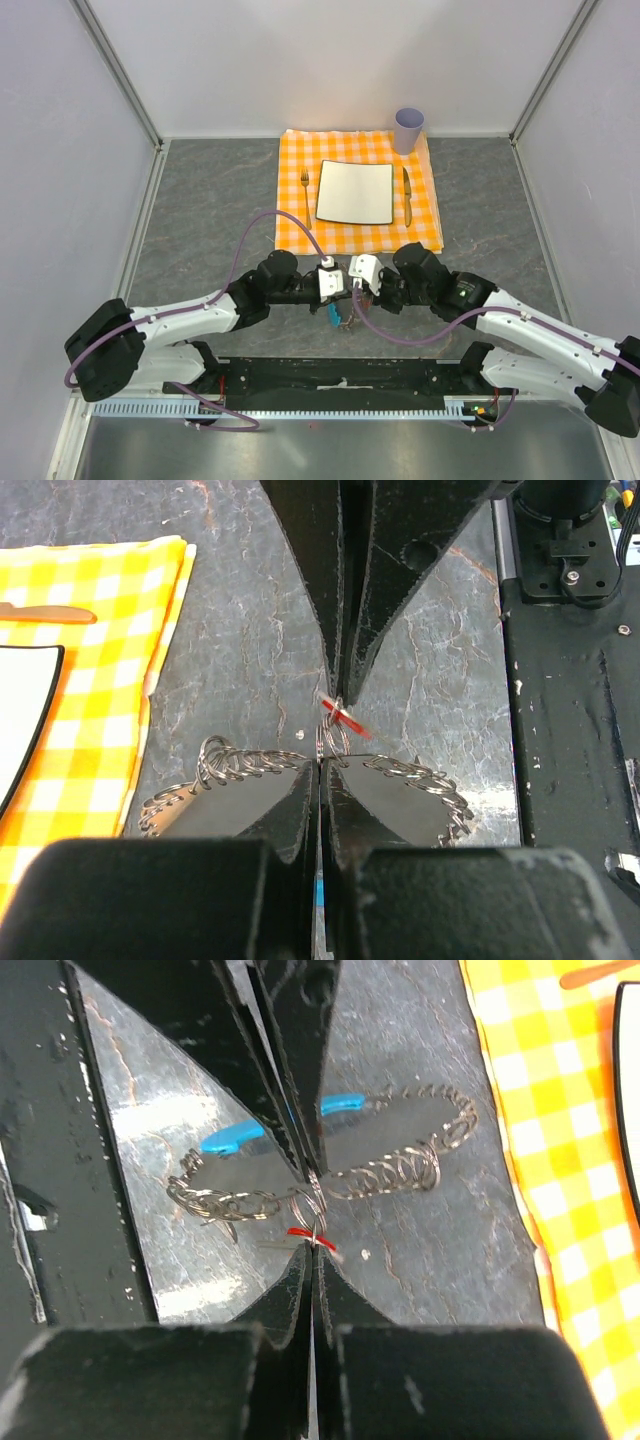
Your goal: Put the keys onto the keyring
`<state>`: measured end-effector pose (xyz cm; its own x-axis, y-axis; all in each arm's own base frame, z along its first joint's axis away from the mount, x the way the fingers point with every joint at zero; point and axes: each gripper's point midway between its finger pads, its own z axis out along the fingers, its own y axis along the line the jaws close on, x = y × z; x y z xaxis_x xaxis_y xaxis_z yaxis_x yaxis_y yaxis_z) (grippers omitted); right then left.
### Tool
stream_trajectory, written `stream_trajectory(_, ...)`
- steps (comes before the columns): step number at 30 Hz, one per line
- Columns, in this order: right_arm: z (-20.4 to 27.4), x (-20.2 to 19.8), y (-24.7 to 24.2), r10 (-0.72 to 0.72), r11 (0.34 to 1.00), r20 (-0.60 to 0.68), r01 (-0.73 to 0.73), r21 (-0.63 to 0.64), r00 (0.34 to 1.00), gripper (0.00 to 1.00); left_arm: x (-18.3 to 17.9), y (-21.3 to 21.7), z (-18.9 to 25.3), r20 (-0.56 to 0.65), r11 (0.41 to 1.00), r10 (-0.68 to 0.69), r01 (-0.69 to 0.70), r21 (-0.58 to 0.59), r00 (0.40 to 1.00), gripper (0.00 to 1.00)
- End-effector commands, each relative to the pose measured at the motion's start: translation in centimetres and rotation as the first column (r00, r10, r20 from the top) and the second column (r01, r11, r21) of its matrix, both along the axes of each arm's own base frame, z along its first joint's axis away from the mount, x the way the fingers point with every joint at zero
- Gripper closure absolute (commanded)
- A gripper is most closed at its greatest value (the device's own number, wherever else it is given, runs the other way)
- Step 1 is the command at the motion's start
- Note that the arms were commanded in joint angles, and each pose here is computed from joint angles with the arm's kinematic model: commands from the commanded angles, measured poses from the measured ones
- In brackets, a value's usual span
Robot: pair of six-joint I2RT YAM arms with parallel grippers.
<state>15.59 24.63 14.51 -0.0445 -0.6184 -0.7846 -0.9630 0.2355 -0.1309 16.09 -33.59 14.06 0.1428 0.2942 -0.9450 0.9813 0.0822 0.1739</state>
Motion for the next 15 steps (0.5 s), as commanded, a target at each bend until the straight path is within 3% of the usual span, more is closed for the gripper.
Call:
stream_trajectory(1, 2.4, 1.2, -0.6, -0.035, 0.999, 0.080, 0.035, -0.008, 0.996, 1.00, 0.5, -0.2, 2.1, 0.076, 0.999, 0.003, 0.001, -0.054, 0.997, 0.98)
stream_trajectory(15, 3.4, 0.2, 0.5, 0.065, 0.997, 0.093, -0.068, 0.031, 0.994, 1.00, -0.4, -0.4, 1.5, 0.074, 0.998, -0.056, 0.059, -0.038, 0.996, 0.98)
